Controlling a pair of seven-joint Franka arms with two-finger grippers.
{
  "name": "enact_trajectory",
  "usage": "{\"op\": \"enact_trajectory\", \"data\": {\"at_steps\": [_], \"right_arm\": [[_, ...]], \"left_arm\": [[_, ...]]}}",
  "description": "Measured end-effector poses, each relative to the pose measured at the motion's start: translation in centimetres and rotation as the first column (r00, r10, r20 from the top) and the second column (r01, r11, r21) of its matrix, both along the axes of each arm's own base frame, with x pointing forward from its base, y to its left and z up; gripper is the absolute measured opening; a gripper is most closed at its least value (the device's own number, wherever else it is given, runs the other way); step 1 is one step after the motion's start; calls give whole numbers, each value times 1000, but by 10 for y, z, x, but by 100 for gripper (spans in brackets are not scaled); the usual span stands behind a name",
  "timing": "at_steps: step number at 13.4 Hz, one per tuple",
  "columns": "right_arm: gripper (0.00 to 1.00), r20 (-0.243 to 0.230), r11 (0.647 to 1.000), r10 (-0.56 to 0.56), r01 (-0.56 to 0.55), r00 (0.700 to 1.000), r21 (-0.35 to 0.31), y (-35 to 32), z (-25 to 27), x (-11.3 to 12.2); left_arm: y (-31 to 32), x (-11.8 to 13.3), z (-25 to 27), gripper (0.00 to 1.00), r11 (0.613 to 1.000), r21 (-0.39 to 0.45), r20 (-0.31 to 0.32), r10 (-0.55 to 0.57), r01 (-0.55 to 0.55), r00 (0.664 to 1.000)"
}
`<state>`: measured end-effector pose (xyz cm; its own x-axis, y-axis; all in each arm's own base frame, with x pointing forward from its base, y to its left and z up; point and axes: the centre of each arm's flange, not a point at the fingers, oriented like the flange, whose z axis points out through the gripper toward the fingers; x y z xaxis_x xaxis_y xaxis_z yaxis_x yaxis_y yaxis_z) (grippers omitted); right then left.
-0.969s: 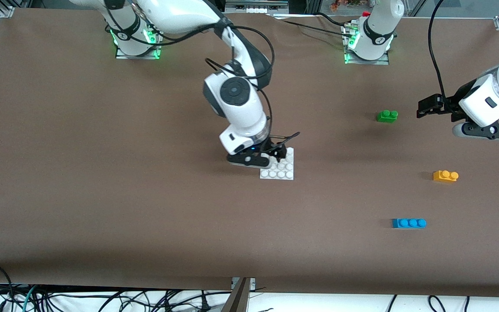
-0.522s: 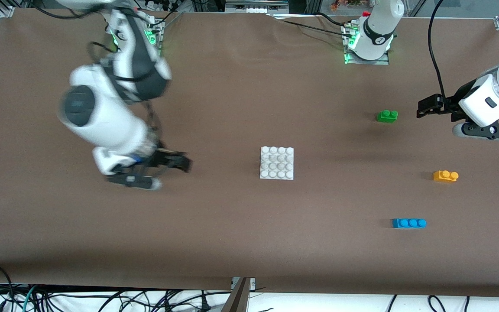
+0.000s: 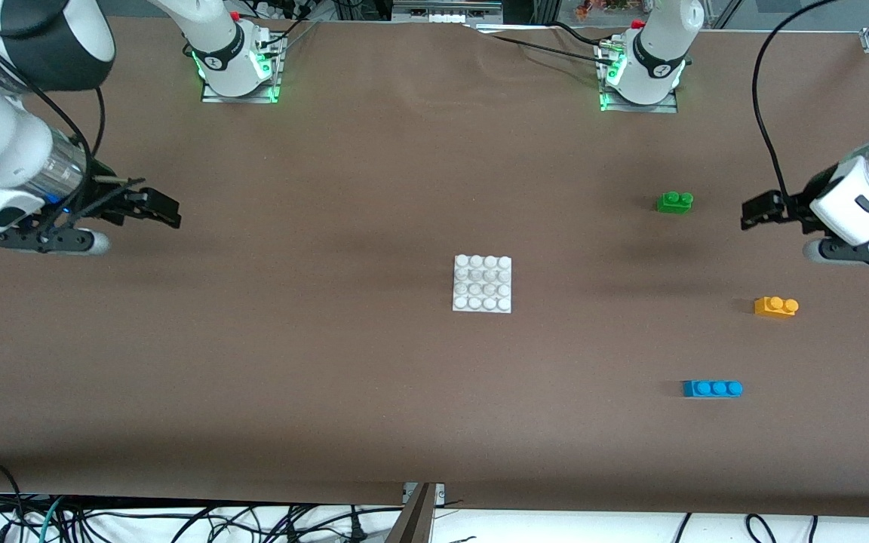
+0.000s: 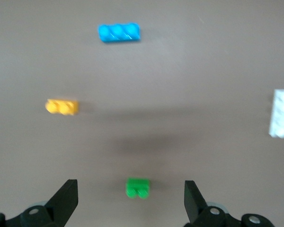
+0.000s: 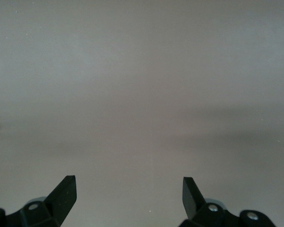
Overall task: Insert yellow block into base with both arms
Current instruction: 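Raise the right gripper away from the base plate, then grasp the yellow block with the left gripper while the right gripper retracts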
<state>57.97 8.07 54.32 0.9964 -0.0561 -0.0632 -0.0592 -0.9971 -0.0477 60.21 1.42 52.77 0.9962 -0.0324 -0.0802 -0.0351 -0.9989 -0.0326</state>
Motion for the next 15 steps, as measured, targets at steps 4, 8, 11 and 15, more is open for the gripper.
{"op": "enact_trajectory", "data": {"at_steps": [4,8,11,15], "right_arm": [[100,-7,1000,24,-24,1000,-6,-10,10,-7],[100,-14,997,60,-61,998,-52,-15,18,-15],[100,-21,996,60,-61,998,-57,-20,39,-27],[100,-12,997,58,-59,998,-57,-22,48,-28]], "left_arm": [[90,24,-57,99,999,-1,40,-54,54,998],[145,38,-130,99,997,-24,31,-79,79,996],[171,39,-191,98,996,-29,60,-86,88,995],[199,9,-279,99,991,-8,150,-127,130,980]]}}
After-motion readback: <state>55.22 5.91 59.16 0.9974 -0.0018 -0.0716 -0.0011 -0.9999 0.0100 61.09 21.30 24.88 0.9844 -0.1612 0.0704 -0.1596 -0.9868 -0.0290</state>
